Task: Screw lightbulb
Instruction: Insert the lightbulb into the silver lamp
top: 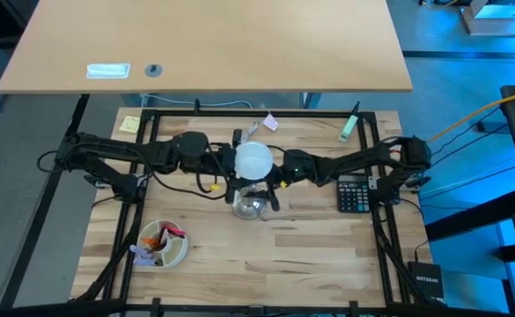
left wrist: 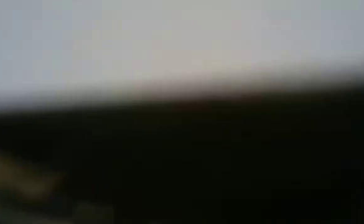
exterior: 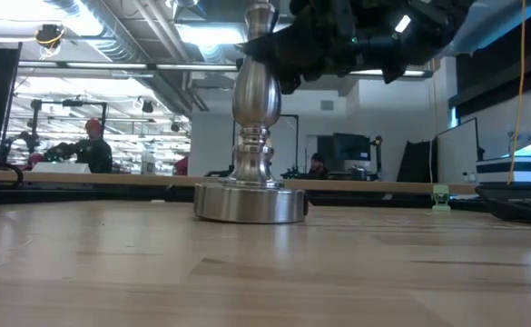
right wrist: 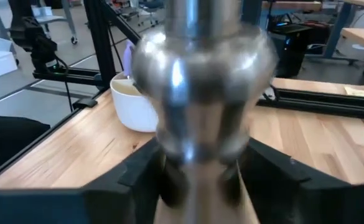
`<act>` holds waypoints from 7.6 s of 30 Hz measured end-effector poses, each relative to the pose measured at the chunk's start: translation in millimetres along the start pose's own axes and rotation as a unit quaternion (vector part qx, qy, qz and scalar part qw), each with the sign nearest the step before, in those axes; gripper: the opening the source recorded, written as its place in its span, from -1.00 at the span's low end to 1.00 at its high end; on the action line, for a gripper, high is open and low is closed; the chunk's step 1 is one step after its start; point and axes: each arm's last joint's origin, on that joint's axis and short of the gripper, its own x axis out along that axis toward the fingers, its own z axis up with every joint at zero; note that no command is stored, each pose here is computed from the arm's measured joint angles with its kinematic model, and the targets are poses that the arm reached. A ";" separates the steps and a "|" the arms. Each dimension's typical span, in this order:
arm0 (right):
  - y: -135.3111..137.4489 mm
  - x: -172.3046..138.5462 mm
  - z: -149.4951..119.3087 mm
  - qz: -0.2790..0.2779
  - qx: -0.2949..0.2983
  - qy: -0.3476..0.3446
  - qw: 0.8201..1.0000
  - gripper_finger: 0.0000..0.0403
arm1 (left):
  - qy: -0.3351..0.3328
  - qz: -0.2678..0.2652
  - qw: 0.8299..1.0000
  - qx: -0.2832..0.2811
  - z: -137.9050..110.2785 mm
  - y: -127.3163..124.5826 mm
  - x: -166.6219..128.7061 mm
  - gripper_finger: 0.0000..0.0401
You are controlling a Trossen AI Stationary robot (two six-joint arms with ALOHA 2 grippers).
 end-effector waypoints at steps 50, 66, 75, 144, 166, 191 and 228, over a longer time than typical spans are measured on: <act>-20.4 -61.2 54.2 -0.416 0.009 0.007 0.909 -0.21 | -0.036 0.402 0.914 -0.035 14.3 -20.1 13.0 0.52; -22.4 -52.6 46.7 -0.403 -0.002 0.013 0.915 -0.21 | -0.068 0.431 0.899 -0.047 9.4 15.2 20.7 0.52; -22.4 -49.4 42.7 -0.391 -0.002 0.020 0.920 -0.21 | -0.070 0.433 0.898 -0.034 7.9 29.4 21.0 0.52; 19.6 -63.7 91.1 0.049 -0.032 -0.062 0.996 -0.27 | -0.134 0.029 0.991 0.013 40.9 -13.1 -12.1 0.45; -7.1 -54.3 63.4 -0.356 -0.003 0.030 0.934 -0.27 | -0.024 0.391 0.920 -0.034 25.7 -10.5 -8.6 0.37; -8.5 -53.0 62.7 -0.373 -0.008 0.027 0.928 -0.27 | -0.064 0.420 0.901 -0.086 25.2 16.7 -6.7 0.37; 10.1 -53.0 83.4 -0.053 -0.021 -0.035 0.998 -0.28 | -0.096 0.183 0.978 -0.037 35.2 -12.8 -6.6 -0.32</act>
